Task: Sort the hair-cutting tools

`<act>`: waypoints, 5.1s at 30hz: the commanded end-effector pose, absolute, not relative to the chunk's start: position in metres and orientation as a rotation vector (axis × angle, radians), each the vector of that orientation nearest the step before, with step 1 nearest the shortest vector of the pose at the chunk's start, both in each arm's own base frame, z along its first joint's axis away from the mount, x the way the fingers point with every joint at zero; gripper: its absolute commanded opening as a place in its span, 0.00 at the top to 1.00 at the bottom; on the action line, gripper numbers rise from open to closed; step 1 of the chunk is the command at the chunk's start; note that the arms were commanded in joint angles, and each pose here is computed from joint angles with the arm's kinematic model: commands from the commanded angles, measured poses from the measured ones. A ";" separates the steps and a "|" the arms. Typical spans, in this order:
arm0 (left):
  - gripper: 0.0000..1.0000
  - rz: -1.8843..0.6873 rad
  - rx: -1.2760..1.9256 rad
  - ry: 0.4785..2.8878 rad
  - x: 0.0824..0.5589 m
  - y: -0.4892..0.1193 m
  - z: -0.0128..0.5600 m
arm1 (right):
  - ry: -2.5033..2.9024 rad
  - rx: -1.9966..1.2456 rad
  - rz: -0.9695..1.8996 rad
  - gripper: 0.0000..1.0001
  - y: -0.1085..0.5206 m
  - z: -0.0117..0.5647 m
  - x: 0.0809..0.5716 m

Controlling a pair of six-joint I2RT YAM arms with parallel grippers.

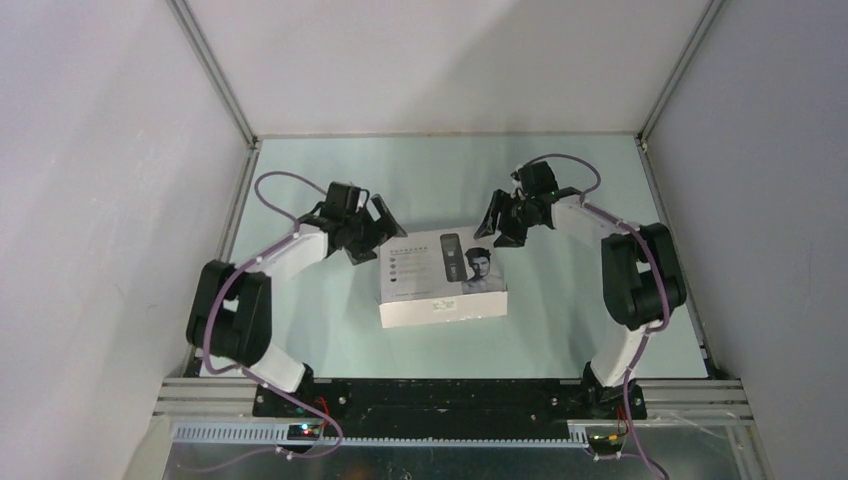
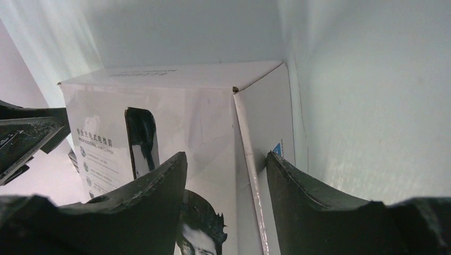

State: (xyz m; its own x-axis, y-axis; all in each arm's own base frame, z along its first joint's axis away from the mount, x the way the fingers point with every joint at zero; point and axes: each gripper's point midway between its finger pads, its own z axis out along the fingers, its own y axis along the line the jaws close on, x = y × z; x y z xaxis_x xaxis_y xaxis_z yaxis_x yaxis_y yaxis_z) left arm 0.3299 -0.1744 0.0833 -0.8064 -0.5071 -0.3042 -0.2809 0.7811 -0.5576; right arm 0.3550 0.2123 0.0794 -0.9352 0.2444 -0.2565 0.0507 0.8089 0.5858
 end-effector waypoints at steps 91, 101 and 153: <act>0.09 -0.547 -0.002 2.028 0.272 -0.166 0.162 | 2.012 -0.236 0.570 0.33 0.173 0.174 0.286; 0.05 -0.464 0.098 2.033 0.285 -0.167 0.144 | 1.949 -0.487 0.636 0.30 0.190 0.155 0.310; 0.17 -0.861 -0.100 2.462 0.254 -0.201 0.090 | 2.333 -0.015 0.951 0.39 0.190 0.087 0.271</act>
State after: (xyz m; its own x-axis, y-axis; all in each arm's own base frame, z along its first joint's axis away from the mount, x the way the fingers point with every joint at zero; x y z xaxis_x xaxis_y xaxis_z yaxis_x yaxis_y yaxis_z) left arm 0.2590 -0.1903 0.0751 -0.8273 -0.2298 -0.5126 0.1135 0.8253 -0.5531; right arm 0.2719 0.1893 0.0753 -0.8167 0.1554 -0.5558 -0.2722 0.7454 0.6085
